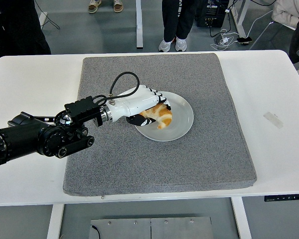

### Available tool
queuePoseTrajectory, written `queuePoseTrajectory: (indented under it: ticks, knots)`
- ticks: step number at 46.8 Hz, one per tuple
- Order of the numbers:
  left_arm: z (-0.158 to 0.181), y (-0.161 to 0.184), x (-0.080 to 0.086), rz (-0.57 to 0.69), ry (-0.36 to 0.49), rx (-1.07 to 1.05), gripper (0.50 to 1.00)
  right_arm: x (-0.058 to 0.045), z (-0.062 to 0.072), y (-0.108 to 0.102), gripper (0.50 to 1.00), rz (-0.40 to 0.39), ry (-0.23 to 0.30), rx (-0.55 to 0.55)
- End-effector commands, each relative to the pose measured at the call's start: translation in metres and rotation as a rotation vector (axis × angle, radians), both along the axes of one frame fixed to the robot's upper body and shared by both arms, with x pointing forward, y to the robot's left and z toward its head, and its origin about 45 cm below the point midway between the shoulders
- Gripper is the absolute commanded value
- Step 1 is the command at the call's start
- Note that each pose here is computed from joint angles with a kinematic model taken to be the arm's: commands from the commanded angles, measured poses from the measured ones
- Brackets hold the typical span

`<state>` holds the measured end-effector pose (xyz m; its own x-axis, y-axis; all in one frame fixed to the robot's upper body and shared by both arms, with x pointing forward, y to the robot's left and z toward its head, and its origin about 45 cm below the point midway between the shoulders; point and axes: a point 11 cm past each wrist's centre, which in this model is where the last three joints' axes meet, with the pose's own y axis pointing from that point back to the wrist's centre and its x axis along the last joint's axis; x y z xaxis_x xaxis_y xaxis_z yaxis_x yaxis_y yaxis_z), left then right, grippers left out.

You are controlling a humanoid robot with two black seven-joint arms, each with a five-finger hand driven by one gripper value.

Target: Place the bread on the plate

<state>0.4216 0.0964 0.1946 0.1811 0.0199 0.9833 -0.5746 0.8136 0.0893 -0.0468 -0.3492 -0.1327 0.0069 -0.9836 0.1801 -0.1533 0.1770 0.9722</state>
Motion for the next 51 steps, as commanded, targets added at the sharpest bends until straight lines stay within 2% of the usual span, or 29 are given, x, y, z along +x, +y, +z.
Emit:
queuePoseTrajectory:
  ticks: [1, 11, 12, 15, 17, 22, 28, 32, 40, 45, 51]
  knots:
    - [-0.002, 0.001, -0.001, 0.003, 0.005, 0.0, 0.5, 0.0, 0.0, 0.0, 1.0, 0.0, 0.0, 0.0]
    - [-0.01, 0.006, 0.0, 0.018, 0.012, 0.015, 0.5, 0.0, 0.0, 0.0, 1.0, 0.0, 0.0, 0.0]
    - [-0.011, 0.007, 0.0, 0.022, 0.015, 0.016, 0.544, 0.0, 0.0, 0.0, 1.0, 0.0, 0.001, 0.0]
    - [-0.01, 0.007, 0.0, 0.025, 0.017, 0.013, 0.72, 0.0, 0.0, 0.0, 1.0, 0.0, 0.001, 0.0]
    - [-0.011, 0.007, 0.0, 0.026, 0.02, 0.013, 0.784, 0.0, 0.0, 0.0, 1.0, 0.0, 0.001, 0.0]
    - [-0.011, 0.006, 0.0, 0.025, 0.025, 0.014, 0.866, 0.001, 0.0, 0.0, 1.0, 0.0, -0.001, 0.0]
    - [-0.011, 0.006, -0.001, 0.018, 0.031, 0.013, 0.931, 0.001, 0.0, 0.0, 1.0, 0.0, -0.001, -0.001]
    - [-0.011, 0.001, -0.005, -0.015, 0.048, 0.012, 0.951, 0.001, 0.0, 0.0, 1.0, 0.0, -0.001, 0.0]
    - [-0.007, -0.002, -0.006, -0.059, 0.095, 0.021, 0.951, 0.001, 0.0, 0.0, 1.0, 0.0, -0.001, 0.0]
    - [0.005, -0.005, -0.007, -0.097, 0.089, 0.006, 0.951, 0.001, 0.0, 0.0, 1.0, 0.0, -0.001, 0.0]
    - [0.013, 0.009, -0.01, -0.111, 0.094, -0.002, 0.951, 0.001, 0.0, 0.0, 1.0, 0.0, -0.001, 0.0]
